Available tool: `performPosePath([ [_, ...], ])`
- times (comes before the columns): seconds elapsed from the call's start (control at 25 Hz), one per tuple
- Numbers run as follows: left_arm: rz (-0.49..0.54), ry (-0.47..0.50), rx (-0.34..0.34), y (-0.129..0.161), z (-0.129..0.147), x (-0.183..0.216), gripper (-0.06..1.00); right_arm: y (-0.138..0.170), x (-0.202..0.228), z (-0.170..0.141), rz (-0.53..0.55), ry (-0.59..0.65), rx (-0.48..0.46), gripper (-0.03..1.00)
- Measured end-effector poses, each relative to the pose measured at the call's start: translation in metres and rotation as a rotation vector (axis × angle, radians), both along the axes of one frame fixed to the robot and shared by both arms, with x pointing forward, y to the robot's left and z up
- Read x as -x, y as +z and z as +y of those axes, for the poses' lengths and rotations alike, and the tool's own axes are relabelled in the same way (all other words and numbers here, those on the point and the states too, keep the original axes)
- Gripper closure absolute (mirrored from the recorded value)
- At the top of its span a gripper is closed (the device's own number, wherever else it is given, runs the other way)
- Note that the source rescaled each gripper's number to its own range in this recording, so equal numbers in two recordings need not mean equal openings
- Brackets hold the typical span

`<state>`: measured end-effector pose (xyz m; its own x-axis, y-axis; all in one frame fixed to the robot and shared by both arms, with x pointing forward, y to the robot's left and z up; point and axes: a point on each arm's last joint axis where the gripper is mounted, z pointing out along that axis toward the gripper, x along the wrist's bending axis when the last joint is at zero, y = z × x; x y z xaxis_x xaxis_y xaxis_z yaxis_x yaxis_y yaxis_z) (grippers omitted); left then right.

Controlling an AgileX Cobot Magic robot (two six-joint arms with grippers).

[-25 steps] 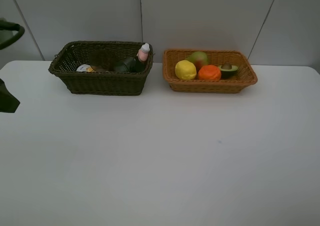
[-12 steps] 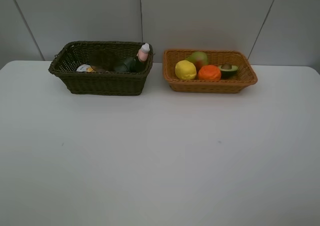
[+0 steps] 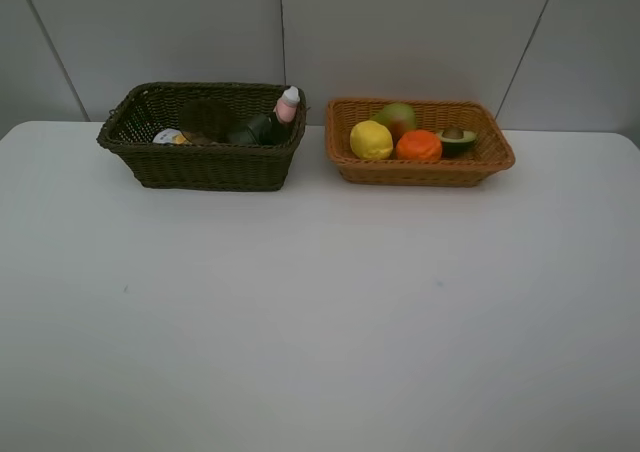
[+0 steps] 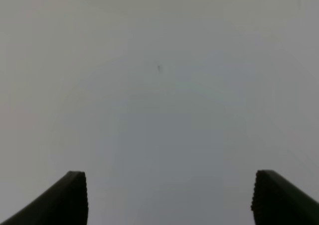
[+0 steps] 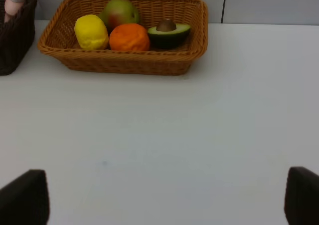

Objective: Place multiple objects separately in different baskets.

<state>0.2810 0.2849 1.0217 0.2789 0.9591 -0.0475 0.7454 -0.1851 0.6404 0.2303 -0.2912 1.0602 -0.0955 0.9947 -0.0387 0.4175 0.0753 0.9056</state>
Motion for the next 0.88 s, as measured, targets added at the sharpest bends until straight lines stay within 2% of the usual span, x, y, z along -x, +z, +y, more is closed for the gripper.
performPosePath([
  [0.4, -0.026, 0.007, 0.010, 0.001, 0.001, 0.004, 0.05, 0.000, 0.000, 0.000, 0.000, 0.000, 0.000, -0.03],
  [0.64, -0.078, 0.127, 0.025, 0.003, 0.006, 0.010, 0.05, 0.000, 0.000, 0.000, 0.000, 0.000, 0.000, -0.03],
  [0.88, -0.242, 0.249, 0.039, 0.007, 0.010, 0.030, 0.05, 0.000, 0.000, 0.000, 0.000, 0.000, 0.000, -0.03],
])
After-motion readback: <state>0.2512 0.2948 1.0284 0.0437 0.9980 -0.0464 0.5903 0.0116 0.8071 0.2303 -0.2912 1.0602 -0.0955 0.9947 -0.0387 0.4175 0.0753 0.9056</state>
